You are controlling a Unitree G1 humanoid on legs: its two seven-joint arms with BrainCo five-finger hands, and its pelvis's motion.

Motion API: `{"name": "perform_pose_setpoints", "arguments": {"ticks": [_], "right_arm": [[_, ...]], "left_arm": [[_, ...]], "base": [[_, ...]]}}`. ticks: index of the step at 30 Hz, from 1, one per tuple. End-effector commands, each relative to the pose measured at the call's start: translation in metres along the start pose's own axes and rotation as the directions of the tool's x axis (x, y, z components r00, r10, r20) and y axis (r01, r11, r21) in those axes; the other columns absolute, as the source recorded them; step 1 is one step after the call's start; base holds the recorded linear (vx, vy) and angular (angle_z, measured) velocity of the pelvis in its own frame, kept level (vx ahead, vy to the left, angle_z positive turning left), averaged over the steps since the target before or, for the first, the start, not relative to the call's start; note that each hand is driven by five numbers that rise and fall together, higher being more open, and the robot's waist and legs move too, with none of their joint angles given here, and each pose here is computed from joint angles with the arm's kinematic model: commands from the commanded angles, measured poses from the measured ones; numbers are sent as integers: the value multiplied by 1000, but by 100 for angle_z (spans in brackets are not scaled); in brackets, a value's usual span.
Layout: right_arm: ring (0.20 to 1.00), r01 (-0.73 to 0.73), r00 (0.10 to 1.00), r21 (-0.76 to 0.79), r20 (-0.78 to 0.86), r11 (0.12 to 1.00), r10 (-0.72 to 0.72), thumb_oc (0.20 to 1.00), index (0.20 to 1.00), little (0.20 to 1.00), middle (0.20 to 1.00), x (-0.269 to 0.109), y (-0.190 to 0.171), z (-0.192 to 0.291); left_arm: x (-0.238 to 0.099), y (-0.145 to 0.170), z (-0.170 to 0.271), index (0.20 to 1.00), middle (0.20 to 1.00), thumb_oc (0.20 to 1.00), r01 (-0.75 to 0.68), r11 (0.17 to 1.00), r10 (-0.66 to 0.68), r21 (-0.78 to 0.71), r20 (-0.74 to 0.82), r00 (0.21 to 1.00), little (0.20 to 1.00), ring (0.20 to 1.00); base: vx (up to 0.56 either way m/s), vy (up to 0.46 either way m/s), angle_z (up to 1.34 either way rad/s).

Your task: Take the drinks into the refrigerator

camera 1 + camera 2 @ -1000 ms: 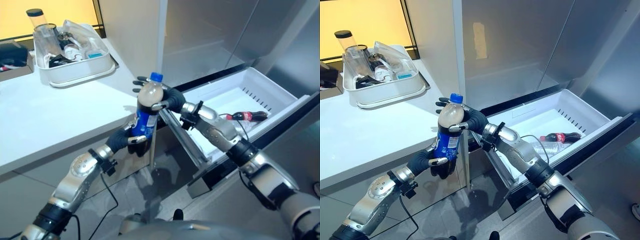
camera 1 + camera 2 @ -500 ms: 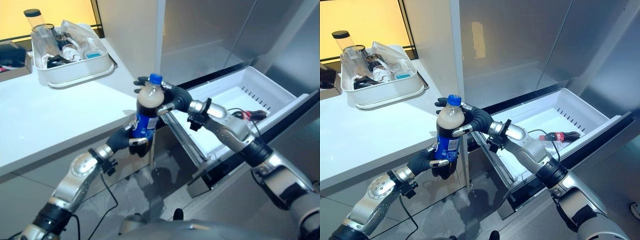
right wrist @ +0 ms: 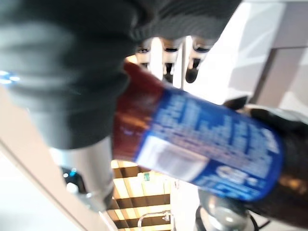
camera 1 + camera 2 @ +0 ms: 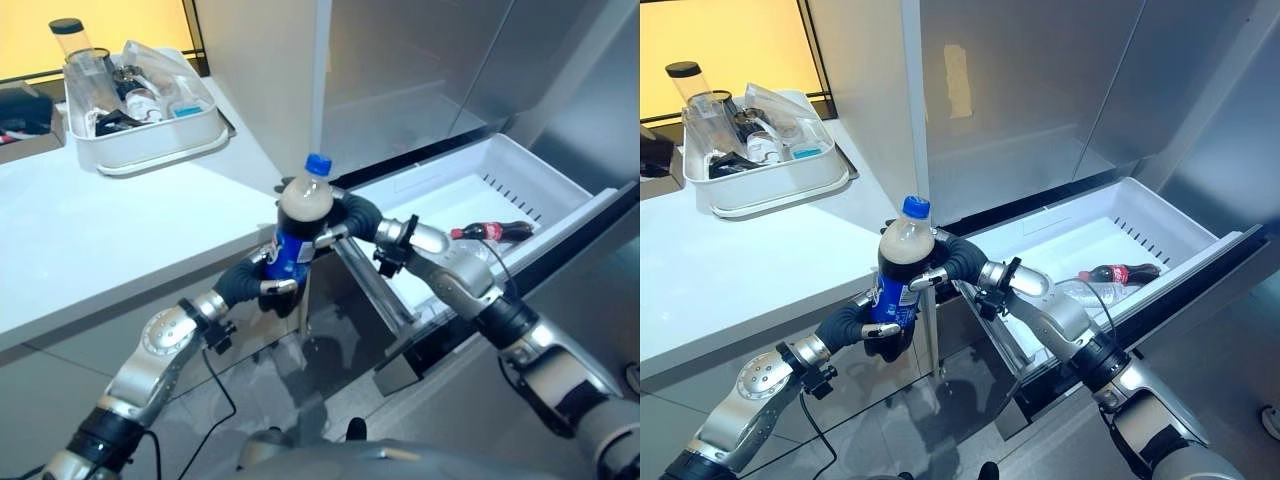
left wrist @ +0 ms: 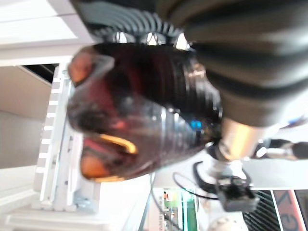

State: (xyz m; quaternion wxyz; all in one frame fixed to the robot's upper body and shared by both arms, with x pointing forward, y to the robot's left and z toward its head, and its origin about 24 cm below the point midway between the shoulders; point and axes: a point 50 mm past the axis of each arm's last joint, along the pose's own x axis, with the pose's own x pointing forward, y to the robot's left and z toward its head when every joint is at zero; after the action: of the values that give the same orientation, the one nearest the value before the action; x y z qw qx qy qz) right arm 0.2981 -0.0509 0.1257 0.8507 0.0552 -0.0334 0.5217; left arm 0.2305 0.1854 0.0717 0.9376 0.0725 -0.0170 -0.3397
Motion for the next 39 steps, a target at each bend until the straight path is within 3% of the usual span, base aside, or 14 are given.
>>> {"name": "perform_pose_setpoints", "arguments": {"ticks": [1, 17, 25, 39], "right_arm": [[1000, -89, 993, -41, 69, 995, 92, 1000, 1000, 1000, 1000, 16, 14, 13], [1000, -150, 986, 21, 80, 988, 148, 1000, 1000, 1000, 1000, 27, 29, 6], [1000, -245, 951, 83, 215, 966, 223, 1000, 1000, 1000, 1000, 45, 47, 28], [1000, -262, 926, 81, 303, 962, 227, 1000, 1000, 1000, 1000, 54, 50, 49]], "left_arm": [[22, 1, 50, 200, 200, 200, 14, 999, -26, 48, 274, 961, 200, 200], [27, -2, 51, 200, 200, 200, 18, 999, -32, 49, 287, 957, 200, 200], [30, -6, 49, 200, 200, 200, 43, 998, -52, 36, 289, 956, 200, 200], [26, -5, 45, 200, 200, 200, 48, 999, -53, 24, 271, 961, 200, 200]], "base": [[0, 0, 0], [0, 0, 0], [0, 0, 0], [0, 0, 0]]}}
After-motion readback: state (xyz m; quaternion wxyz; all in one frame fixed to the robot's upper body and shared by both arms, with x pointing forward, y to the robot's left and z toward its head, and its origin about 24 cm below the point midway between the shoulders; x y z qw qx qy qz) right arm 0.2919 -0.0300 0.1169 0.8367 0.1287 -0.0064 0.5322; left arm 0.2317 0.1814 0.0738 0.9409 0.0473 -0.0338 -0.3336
